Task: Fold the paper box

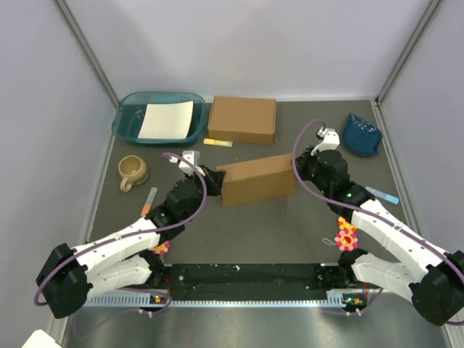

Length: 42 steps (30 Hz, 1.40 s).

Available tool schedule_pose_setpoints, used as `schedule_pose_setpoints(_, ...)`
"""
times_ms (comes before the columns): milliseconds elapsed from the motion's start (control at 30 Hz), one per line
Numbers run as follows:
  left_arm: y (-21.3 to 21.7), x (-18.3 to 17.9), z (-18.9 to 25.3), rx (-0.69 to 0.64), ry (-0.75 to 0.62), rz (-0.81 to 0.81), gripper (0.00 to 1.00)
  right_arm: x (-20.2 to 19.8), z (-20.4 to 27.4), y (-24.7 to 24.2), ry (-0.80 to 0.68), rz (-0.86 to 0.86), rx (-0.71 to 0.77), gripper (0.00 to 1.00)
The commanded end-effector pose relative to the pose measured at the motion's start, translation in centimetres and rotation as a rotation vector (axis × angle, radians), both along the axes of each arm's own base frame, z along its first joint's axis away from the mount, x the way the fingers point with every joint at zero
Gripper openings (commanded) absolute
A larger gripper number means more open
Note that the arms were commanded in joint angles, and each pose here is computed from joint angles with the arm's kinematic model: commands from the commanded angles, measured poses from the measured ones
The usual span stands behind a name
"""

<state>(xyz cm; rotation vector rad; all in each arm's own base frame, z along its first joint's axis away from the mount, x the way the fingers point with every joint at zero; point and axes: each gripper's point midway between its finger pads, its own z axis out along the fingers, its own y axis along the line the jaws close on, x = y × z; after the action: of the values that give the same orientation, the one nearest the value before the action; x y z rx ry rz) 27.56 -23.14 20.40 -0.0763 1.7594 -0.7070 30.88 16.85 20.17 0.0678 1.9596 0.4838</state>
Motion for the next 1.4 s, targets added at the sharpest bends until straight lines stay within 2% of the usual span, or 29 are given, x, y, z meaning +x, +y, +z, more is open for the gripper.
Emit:
schedule_pose_setpoints(0, -0.8, -2.5, -5.5, 0.013, 0.14, -0.093, 0.0, -3.6, -7.6, -1.0, 0.247, 0.047, -0.114, 0.0)
schedule_pose_setpoints(267, 0.4, -3.1, -5.0, 0.077, 0.114, -0.093, 0.0, -5.3, -8.1, -1.4, 0.27, 0.075, -0.108, 0.0)
schedule_pose_setpoints(467, 1.3, -6.2, -7.7, 0.114, 0.147, -0.125, 0.0, -9.6, -9.0, -1.4, 0.302, 0.12, -0.073, 0.0)
schedule_pose_setpoints(633, 2.1, -8.4, -6.4, 0.134, 0.098, -0.133, 0.01, -11.3, -6.7, -2.0, 0.269, 0.117, 0.003, 0.0)
schedule_pose_setpoints(700, 3.8, -8.2, -4.5, 0.097, 0.064, -0.066, 0.16, -11.5, -4.9, -2.8, 0.226, 0.09, 0.011, 0.1)
schedule_pose_setpoints(733, 4.3, -8.0, -3.4, 0.073, 0.041, -0.041, 0.32, -11.3, -3.0, -3.0, 0.188, 0.079, 0.029, 0.16)
schedule_pose_setpoints(767, 4.8, -7.8, -2.5, 0.047, 0.016, -0.015, 0.37, -11.2, -2.3, -3.5, 0.174, 0.057, 0.022, 0.25)
schedule_pose_setpoints(833, 6.2, -7.2, 0.0, 0.003, -0.06, 0.049, 0.46, -10.7, -0.1, -3.7, 0.13, 0.044, 0.029, 0.32)
schedule_pose_setpoints(967, 6.8, -6.7, 0.6, 0.027, -0.049, 0.099, 0.48, -10.0, -0.7, -3.9, 0.153, 0.024, -0.021, 0.38)
schedule_pose_setpoints(1200, 5.6, -6.9, -4.3, 0.039, 0.083, 0.09, 0.48, -9.8, -5.0, -3.5, 0.222, 0.017, -0.039, 0.43)
schedule_pose_setpoints(1367, 6.9, -6.0, -6.8, 0.125, 0.122, 0.189, 0.5, -9.5, -8.5, -2.8, 0.298, 0.015, -0.008, 0.45)
